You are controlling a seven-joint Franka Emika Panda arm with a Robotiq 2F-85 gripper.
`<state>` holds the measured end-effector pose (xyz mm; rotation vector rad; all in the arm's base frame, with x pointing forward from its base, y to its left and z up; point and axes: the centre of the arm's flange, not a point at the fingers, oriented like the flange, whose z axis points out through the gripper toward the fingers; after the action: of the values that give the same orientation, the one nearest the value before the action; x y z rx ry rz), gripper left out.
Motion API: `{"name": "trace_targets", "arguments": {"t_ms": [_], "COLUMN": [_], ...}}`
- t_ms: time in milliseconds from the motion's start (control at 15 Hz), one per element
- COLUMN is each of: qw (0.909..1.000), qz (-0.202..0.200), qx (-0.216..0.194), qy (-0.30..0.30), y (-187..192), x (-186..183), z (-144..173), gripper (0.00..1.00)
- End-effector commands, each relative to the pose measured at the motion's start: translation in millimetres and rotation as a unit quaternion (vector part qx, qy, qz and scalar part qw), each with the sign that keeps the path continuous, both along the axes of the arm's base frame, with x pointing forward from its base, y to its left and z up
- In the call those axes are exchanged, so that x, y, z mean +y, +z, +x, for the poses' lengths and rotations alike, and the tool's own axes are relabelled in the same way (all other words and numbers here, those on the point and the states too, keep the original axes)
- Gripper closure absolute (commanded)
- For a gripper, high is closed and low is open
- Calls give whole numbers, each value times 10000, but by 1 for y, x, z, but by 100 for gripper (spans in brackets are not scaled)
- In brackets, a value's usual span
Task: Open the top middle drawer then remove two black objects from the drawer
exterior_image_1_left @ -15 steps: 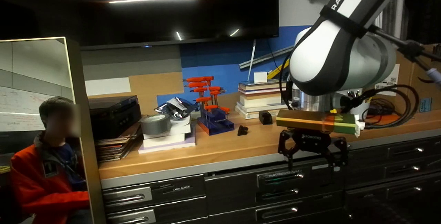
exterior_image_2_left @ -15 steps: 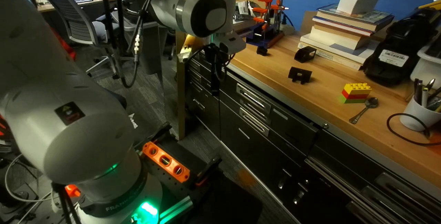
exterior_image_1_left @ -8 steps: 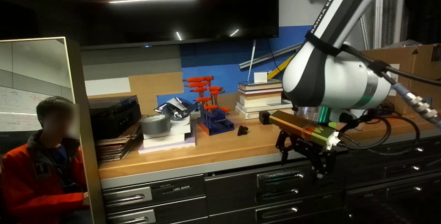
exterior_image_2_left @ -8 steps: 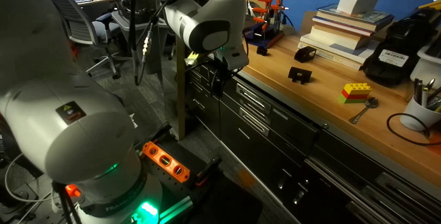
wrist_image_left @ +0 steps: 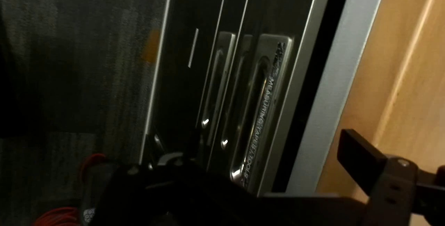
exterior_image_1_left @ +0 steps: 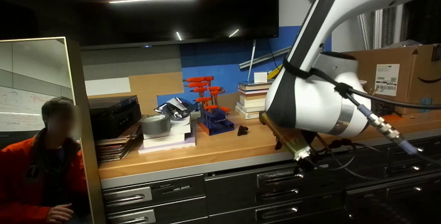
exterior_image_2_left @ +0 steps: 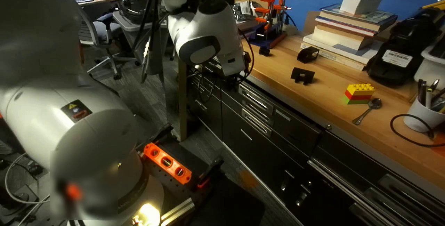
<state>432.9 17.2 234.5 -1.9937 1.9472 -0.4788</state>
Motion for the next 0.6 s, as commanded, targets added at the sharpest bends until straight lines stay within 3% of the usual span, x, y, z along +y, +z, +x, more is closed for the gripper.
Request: {"name": "trace_targets", "arguments": {"t_ms": [0, 267, 533], "qw": [9983, 9972, 9968], "qz": [-334, -599, -594], "qx": [-301, -200, -196], "qy": [-359, -399, -505], "y": [-23, -45, -57], "x": [15, 19, 15], "z": [1, -8, 1], "gripper": [0, 0, 0]}}
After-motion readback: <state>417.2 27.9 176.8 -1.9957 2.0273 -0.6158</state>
